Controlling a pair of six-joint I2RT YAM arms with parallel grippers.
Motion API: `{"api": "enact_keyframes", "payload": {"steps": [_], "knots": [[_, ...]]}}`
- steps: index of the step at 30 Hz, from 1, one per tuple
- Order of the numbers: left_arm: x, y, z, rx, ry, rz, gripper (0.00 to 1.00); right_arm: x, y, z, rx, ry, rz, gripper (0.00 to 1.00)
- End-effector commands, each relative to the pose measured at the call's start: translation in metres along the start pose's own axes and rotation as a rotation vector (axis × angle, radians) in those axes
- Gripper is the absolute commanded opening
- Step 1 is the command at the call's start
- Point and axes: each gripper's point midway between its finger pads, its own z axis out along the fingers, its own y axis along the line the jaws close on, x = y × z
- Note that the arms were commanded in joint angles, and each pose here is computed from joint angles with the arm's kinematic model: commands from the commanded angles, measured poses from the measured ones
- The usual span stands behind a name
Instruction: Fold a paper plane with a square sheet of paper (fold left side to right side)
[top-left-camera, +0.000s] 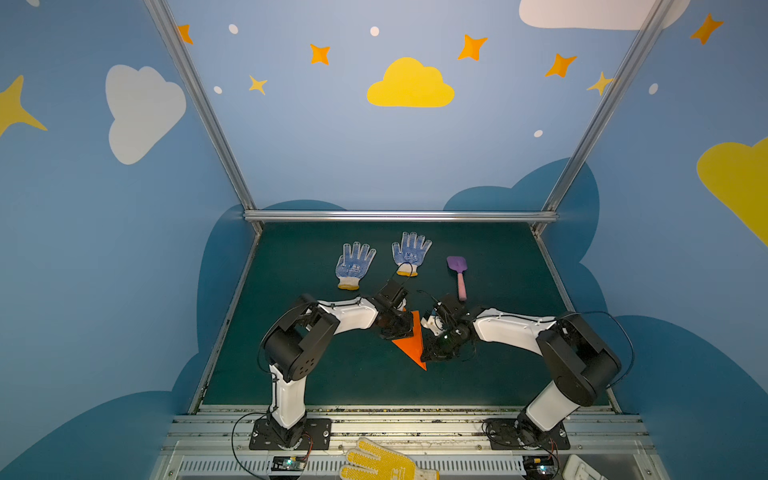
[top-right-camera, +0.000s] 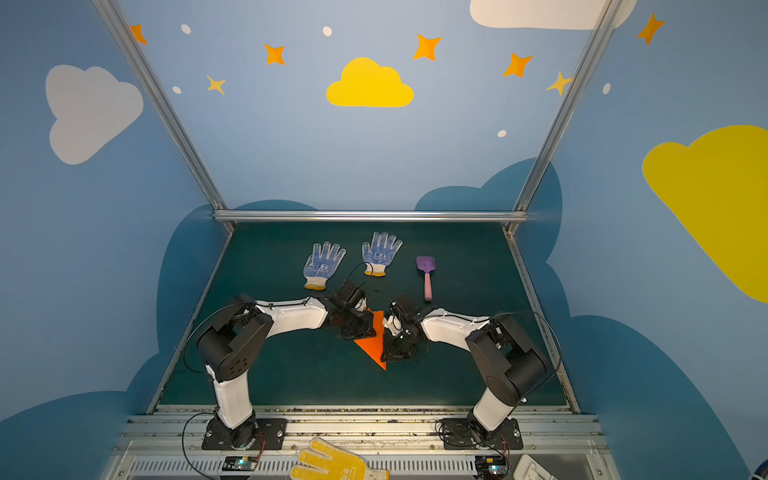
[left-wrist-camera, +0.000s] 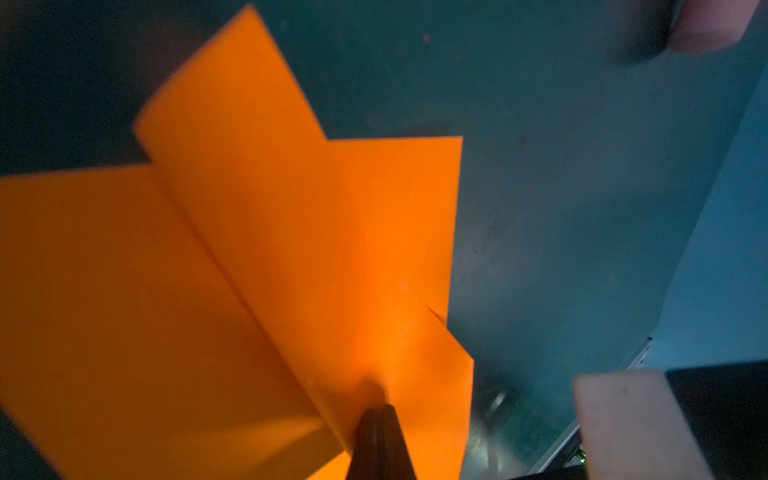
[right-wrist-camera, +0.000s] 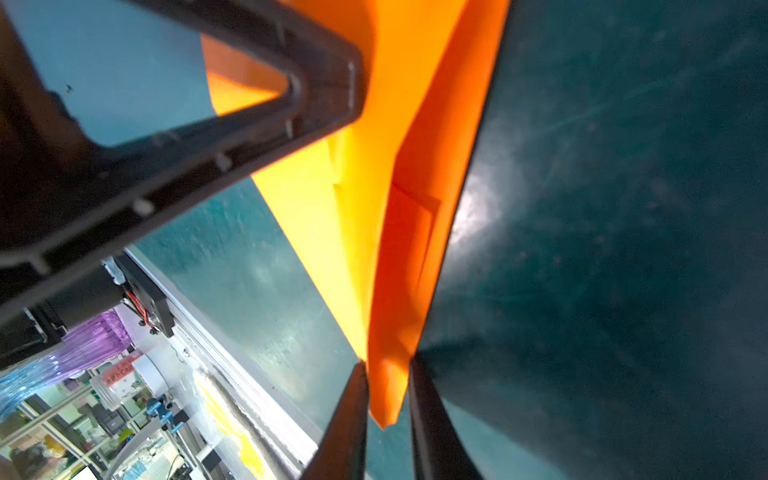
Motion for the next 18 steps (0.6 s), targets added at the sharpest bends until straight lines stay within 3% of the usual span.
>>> {"api": "enact_keyframes", "payload": {"steps": [1, 18], "knots": [[0.005, 0.025, -0.002, -0.083, 0.004, -0.025, 0.04, 0.0, -0.006, 0.005, 0.022, 0.012, 0.005, 0.17], [0.023, -0.023, -0.017, 0.047, 0.029, 0.077, 0.04, -0.001, -0.009, 0.006, 0.025, 0.014, 0.008, 0.14]]}}
